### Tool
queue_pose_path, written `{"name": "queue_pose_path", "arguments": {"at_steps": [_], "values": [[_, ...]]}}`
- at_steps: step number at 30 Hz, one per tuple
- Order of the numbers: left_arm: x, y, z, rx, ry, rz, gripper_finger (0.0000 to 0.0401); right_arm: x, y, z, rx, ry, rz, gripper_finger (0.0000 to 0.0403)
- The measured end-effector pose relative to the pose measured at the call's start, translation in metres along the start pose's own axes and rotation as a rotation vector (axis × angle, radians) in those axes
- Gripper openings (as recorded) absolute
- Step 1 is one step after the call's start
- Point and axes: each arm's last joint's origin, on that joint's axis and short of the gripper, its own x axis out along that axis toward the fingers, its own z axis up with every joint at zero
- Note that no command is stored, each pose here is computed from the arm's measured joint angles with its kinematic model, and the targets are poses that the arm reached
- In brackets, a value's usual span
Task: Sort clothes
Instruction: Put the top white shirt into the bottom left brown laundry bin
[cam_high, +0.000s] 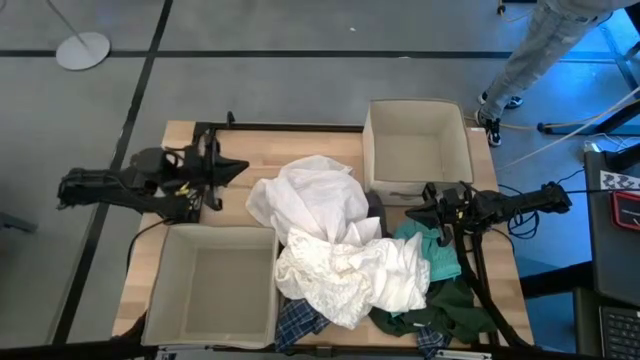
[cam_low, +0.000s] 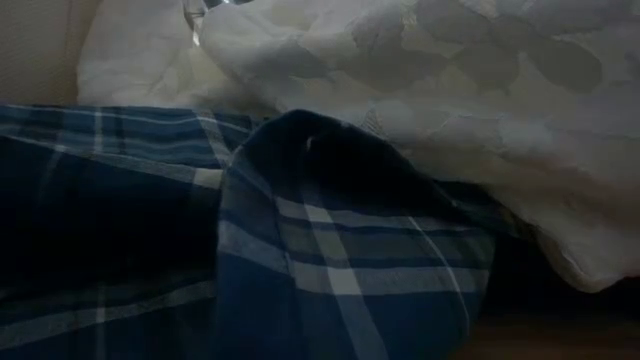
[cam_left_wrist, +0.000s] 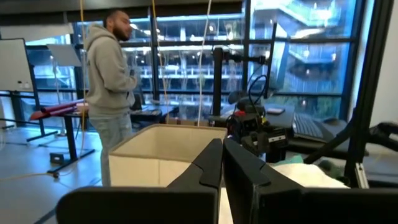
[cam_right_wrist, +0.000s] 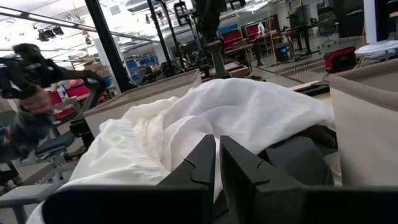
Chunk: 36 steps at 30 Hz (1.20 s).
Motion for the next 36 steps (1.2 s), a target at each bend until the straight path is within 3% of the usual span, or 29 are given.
{"name": "queue_pose_path", "arguments": {"at_steps": [13,16,21,25,28,32,36], "values": [[0.094,-0.033,0.061,0.114,0.147,-0.073,0.0005,0.0,0.0,0.0,0.002,0.0,0.001,0.0028],[0.114,-0.051,0.067,0.192,0.227,-0.132,0.0005,0.0,0.0,0.0,0.0,0.01,0.003,0.0028],[0.14,-0.082,0.073,0.215,0.294,-0.22,0.0005,0.0,0.0,-0.002,-0.003,0.027,0.019,0.0028],[0.149,-0.111,0.065,0.269,0.323,-0.383,0.0005,0.0,0.0,-0.003,-0.006,0.043,0.016,0.0028],[0.158,-0.128,0.057,0.265,0.291,-0.427,0.0006,0.0,-0.001,-0.005,-0.009,0.06,0.011,0.0028],[0.166,-0.132,0.055,0.246,0.249,-0.406,0.0037,0.0,-0.001,-0.005,-0.009,0.063,0.011,0.0028],[0.167,-0.129,0.055,0.24,0.254,-0.366,0.0108,0.0,-0.001,-0.005,-0.008,0.064,0.01,0.0028]]}}
